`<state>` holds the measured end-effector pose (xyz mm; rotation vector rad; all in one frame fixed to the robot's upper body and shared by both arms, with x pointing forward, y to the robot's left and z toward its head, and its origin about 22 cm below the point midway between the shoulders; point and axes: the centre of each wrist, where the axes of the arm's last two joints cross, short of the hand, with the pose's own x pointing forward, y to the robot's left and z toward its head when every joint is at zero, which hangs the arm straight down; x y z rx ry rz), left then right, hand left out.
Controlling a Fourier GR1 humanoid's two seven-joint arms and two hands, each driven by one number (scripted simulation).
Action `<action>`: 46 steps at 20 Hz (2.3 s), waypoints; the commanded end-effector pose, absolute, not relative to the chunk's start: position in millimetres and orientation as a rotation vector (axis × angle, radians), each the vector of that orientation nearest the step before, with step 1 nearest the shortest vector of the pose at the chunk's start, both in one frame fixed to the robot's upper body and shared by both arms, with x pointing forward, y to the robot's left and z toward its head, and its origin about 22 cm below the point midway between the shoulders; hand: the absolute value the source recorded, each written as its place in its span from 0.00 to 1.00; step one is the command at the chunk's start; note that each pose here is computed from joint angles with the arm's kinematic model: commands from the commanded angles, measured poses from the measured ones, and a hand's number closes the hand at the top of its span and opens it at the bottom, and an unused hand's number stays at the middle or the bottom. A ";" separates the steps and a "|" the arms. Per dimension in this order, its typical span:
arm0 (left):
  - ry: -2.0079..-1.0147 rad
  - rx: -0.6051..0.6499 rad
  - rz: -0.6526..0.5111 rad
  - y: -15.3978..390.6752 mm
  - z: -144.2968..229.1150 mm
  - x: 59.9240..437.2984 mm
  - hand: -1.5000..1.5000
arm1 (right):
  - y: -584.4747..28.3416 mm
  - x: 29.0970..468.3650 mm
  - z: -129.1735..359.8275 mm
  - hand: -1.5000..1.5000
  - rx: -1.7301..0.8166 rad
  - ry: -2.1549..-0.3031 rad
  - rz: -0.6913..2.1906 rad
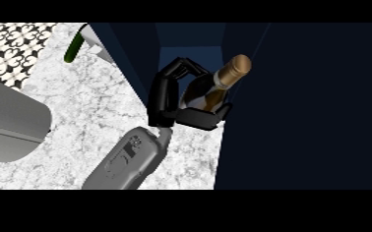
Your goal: Pick up the wine, place it into the cabinet and close the cabinet
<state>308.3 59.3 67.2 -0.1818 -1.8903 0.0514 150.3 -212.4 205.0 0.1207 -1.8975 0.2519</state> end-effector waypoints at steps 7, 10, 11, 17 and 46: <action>-1.931 -0.063 -0.011 68.1 42.7 325.5 1.00 | -217.3 124.7 214.9 0.00 0.162 -1.928 0.238; -1.939 -0.066 0.030 75.5 31.6 307.5 1.00 | -220.7 135.0 203.5 0.00 0.159 -1.926 0.245; -1.940 -0.048 0.034 74.5 46.4 338.8 1.00 | -224.2 131.8 215.2 0.00 0.170 -1.941 0.244; -1.929 -0.059 0.075 89.3 49.5 348.8 1.00 | -219.5 127.2 218.8 0.00 0.173 -1.933 0.228; -1.928 0.098 0.063 93.5 46.5 427.1 1.00 | -206.5 132.9 205.6 0.00 0.210 -1.932 0.235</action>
